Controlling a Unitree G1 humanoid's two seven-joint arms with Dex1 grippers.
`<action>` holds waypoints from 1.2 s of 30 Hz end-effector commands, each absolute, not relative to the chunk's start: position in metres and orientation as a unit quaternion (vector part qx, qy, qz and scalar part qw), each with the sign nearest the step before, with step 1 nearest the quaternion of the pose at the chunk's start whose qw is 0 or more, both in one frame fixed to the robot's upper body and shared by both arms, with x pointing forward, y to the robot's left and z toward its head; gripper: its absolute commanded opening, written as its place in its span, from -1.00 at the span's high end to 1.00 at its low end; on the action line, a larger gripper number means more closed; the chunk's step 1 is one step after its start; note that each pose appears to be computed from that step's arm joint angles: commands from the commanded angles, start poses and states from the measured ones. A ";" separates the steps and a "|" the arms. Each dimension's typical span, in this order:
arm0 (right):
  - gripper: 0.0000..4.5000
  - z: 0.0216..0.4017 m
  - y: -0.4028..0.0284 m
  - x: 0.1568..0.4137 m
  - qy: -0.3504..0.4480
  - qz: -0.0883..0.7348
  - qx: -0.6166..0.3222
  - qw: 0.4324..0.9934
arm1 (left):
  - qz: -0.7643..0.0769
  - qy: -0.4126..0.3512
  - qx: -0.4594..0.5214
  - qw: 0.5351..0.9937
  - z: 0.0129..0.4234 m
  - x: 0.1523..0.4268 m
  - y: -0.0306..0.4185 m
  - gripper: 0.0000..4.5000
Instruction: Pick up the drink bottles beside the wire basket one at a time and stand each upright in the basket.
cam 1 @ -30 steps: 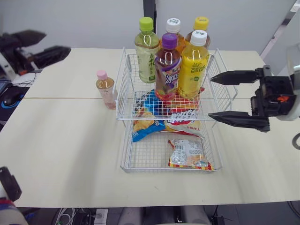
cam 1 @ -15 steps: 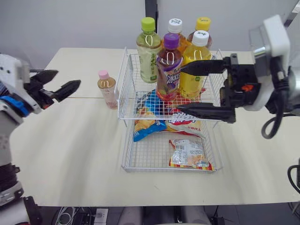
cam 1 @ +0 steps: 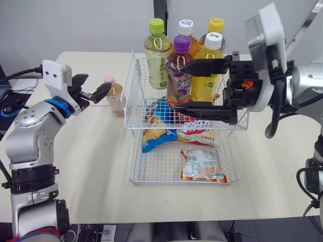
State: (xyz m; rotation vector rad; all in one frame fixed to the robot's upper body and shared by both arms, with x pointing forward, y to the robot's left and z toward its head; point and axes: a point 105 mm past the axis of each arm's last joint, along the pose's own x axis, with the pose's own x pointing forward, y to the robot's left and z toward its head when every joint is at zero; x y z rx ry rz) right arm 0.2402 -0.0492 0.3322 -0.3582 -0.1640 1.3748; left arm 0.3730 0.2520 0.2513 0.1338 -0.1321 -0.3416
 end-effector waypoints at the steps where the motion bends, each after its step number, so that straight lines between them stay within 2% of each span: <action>1: -1.00 0.343 -0.049 0.236 -0.098 0.624 -0.176 0.755 | -0.153 -0.088 0.078 0.981 0.261 0.384 0.248 -0.98; 9: -1.00 0.345 -0.048 0.233 -0.097 0.623 -0.179 0.755 | -0.161 -0.086 0.065 0.981 0.260 0.406 0.233 -0.98; 17: -1.00 0.346 -0.048 0.232 -0.095 0.621 -0.179 0.757 | -0.165 -0.075 0.062 0.981 0.256 0.416 0.229 -0.98; 20: -1.00 0.346 -0.048 0.232 -0.096 0.621 -0.178 0.757 | -0.163 -0.067 0.057 0.983 0.253 0.418 0.231 -0.74; 28: -1.00 0.348 -0.046 0.232 -0.099 0.620 -0.174 0.758 | -0.172 -0.060 0.045 0.982 0.250 0.421 0.231 0.34; 36: -1.00 0.349 -0.047 0.234 -0.100 0.614 -0.175 0.764 | -0.175 -0.069 0.043 0.981 0.254 0.419 0.231 0.38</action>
